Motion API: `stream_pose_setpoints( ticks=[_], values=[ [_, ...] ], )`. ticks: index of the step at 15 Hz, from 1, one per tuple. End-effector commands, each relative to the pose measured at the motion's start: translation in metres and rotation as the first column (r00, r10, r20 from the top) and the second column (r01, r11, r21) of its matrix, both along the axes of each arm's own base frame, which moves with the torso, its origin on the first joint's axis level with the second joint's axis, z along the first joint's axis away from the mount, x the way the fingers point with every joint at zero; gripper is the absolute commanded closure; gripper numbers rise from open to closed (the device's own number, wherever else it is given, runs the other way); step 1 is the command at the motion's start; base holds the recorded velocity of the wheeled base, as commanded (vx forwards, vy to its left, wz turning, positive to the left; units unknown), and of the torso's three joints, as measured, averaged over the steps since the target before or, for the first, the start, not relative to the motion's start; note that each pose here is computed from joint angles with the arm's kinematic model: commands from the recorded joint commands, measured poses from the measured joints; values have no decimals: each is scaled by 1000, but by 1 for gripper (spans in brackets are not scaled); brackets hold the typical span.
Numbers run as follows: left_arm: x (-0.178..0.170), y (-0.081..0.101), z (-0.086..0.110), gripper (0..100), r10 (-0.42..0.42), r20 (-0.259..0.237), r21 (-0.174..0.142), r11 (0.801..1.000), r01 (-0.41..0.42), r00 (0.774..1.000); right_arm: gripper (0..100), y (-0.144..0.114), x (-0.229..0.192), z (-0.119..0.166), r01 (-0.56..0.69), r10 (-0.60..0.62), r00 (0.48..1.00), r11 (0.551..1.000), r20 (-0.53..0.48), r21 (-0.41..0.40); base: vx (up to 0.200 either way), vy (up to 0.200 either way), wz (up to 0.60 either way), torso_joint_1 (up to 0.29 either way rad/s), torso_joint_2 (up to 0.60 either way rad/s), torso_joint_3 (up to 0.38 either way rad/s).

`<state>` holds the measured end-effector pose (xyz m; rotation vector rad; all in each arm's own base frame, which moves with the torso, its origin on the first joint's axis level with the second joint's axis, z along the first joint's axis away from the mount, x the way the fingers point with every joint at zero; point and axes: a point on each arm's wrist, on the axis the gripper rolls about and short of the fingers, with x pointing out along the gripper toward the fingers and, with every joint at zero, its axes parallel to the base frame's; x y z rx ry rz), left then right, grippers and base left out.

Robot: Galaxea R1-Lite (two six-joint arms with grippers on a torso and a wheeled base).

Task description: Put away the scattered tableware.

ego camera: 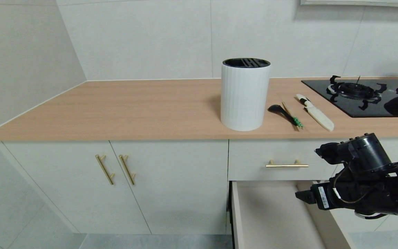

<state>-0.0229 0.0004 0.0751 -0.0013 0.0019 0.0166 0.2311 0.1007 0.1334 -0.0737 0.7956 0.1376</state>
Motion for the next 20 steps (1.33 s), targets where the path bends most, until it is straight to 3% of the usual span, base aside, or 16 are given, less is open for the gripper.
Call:
stream_pose_setpoints(
  ticks=[1, 5, 6, 9, 11, 16, 20],
  values=[
    [0, 0, 0, 0, 0, -1, 0, 1000, 0, 1000, 0, 0, 0, -1, -1, 1, 1000, 1000, -2, -1, 0, 0, 0, 198, -500, -300],
    [0, 0, 0, 0, 0, -1, 0, 1000, 0, 1000, 0, 2, 1, 2, 8, -8, 999, 1000, 34, -17, 0, 0, 0, 194, -461, -262],
    [0, 0, 0, 0, 0, -1, 0, 1000, 0, 1000, 0, 3, 7, 8, -2, 4, 996, 1000, 88, -27, 0, 0, 0, 85, -188, -105],
    [0, 0, 0, 0, 0, -1, 0, 1000, 0, 1000, 0, 6, 40, 59, -29, 29, 957, 1000, 287, -2, 0, 0, 0, 28, -54, -21],
    [0, 0, 0, 0, 0, -1, 0, 1000, 0, 1000, 0, 10, 52, 85, -19, 8, 944, 999, 331, 28, 0, 0, 0, 0, 0, 0],
    [0, 0, 0, 0, 0, -1, 0, 1000, 0, 1000, 0, 22, 77, 71, 15, -53, 932, 994, 360, 106, 0, 0, 0, 0, 0, 0],
    [0, 0, 0, 0, 0, -1, 0, 1000, 0, 1000, 0, 27, 103, 51, 95, -121, 938, 991, 325, 97, 0, 0, 0, 0, 0, 0]
  ],
)
